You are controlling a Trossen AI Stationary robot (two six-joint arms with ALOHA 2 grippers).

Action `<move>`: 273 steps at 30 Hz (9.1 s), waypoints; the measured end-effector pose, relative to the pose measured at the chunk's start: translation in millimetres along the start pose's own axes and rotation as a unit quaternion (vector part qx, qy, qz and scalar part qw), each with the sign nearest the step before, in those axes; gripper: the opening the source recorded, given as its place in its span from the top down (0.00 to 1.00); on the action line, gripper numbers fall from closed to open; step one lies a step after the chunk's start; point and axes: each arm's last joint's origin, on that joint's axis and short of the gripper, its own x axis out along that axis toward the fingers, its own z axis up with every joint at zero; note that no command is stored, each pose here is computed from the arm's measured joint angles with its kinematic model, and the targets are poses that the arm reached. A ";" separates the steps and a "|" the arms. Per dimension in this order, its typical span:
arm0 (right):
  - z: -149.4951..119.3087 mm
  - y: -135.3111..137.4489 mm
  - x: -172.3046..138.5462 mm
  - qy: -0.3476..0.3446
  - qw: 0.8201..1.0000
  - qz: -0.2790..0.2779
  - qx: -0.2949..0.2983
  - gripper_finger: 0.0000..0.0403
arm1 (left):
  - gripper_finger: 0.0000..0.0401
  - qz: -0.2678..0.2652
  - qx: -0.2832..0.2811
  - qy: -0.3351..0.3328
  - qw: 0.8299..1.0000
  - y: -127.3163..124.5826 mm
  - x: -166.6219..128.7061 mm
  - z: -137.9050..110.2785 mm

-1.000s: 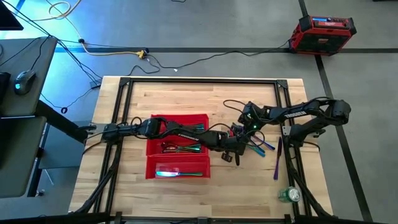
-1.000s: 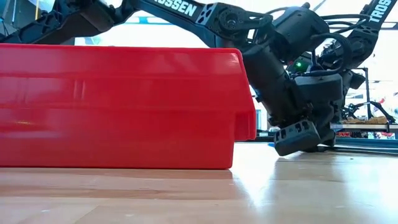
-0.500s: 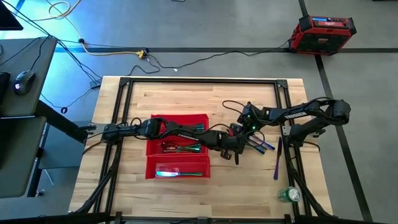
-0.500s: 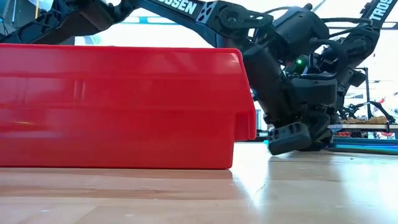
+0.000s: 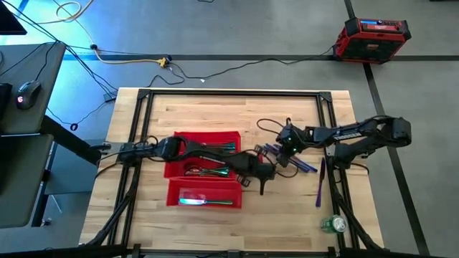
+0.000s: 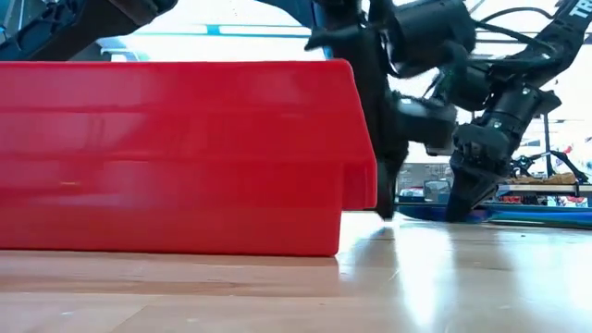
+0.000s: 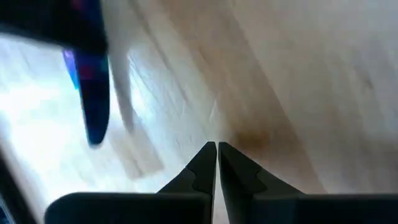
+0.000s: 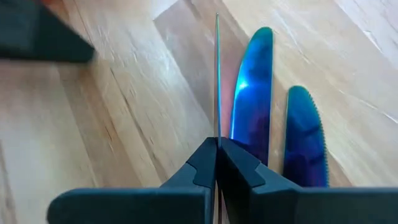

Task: Sort silverware
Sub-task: Put the purple table knife into the bottom red bin

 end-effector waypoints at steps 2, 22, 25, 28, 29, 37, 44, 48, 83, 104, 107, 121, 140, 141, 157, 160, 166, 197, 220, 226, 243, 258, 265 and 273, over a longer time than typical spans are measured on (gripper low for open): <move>-1.5 5.1 -0.6 -0.008 1.000 -0.014 -0.017 1.00 | 1.00 -0.004 -0.020 -0.005 1.000 16.9 -11.5 -7.6; 15.6 55.0 -19.9 -0.116 0.980 -0.115 -0.113 1.00 | 1.00 0.093 -0.145 -0.049 0.984 92.3 -227.7 -99.7; 34.5 83.4 -40.2 -0.140 0.973 -0.114 -0.144 1.00 | 1.00 0.098 -0.199 -0.066 0.973 88.1 -268.6 -123.2; 56.7 114.6 -67.8 -0.178 0.966 -0.097 -0.162 1.00 | 1.00 0.112 -0.242 -0.088 0.960 78.7 -306.1 -144.0; 62.8 123.9 -77.4 -0.189 0.963 -0.092 -0.170 1.00 | 1.00 0.120 -0.254 -0.100 0.954 75.0 -319.2 -151.1; 98.1 188.2 -146.9 -0.293 0.932 -0.014 -0.213 1.00 | 1.00 0.178 -0.291 -0.139 0.930 30.5 -379.8 -181.0; 120.8 247.2 -146.0 -0.286 0.919 0.054 -0.267 1.00 | 1.00 0.175 -0.280 -0.203 0.922 -0.8 -407.8 -183.4; 133.8 280.1 -128.0 -0.243 0.920 0.097 -0.293 1.00 | 1.00 0.167 -0.279 -0.226 0.918 -13.1 -416.3 -183.5; 219.6 285.4 83.6 0.010 0.928 0.114 -0.353 1.00 | 1.00 0.150 -0.287 -0.264 0.909 -34.6 -429.8 -183.8; 208.6 315.9 44.6 -0.049 0.880 0.075 -0.467 0.58 | 1.00 0.129 -0.284 -0.262 0.913 -35.8 -429.5 -183.4; 197.4 320.3 18.9 -0.024 0.873 0.061 -0.484 0.59 | 1.00 0.120 -0.286 -0.262 0.914 -36.3 -429.4 -183.2; 142.1 273.3 -87.8 0.133 0.919 -0.069 -0.364 0.60 | 1.00 0.167 -0.297 -0.249 0.907 -44.1 -416.2 -175.7; 17.3 90.7 -151.9 -0.125 0.987 -0.105 -0.006 0.60 | 1.00 0.019 -0.148 -0.367 0.918 17.0 -175.9 -25.8; 14.3 84.4 -147.5 -0.122 0.987 -0.101 0.005 0.60 | 1.00 0.017 -0.141 -0.357 0.923 18.5 -159.7 -17.7; 9.4 25.5 -90.4 -0.040 0.997 -0.047 0.036 0.60 | 1.00 0.071 -0.043 -0.212 0.974 15.6 13.2 49.9; 10.3 11.8 -83.8 -0.026 0.995 -0.066 0.069 0.60 | 1.00 0.073 -0.046 -0.204 0.975 18.1 30.7 48.1; 14.6 -10.6 -68.8 0.014 0.987 -0.105 0.123 0.60 | 1.00 0.070 -0.061 -0.180 0.979 33.5 53.8 33.3; 26.5 -23.6 -18.9 0.150 0.984 -0.011 0.099 0.60 | 1.00 0.002 -0.115 -0.199 0.973 42.9 87.8 9.0; 9.7 -32.0 -18.9 0.195 0.970 0.103 0.101 0.60 | 1.00 0.016 -0.099 -0.188 0.977 34.9 82.1 13.9; 10.3 -31.4 -18.4 0.193 0.970 0.081 0.126 0.60 | 1.00 0.016 -0.088 -0.186 0.978 27.9 78.9 17.8; 2.9 -36.2 -5.0 0.130 0.970 0.126 0.160 0.71 | 1.00 -0.038 -0.093 -0.247 0.964 32.4 90.8 14.7; -6.6 -36.2 0.4 0.113 0.979 0.121 0.121 0.78 | 1.00 -0.028 -0.089 -0.237 0.967 32.5 91.3 13.8; -5.5 -36.6 0.8 0.102 0.982 0.110 0.112 0.97 | 1.00 -0.018 -0.096 -0.224 0.970 31.9 91.3 13.4; 0.6 -36.9 -20.2 0.014 0.994 0.000 0.111 1.00 | 1.00 0.033 -0.088 -0.183 0.979 31.5 67.7 19.8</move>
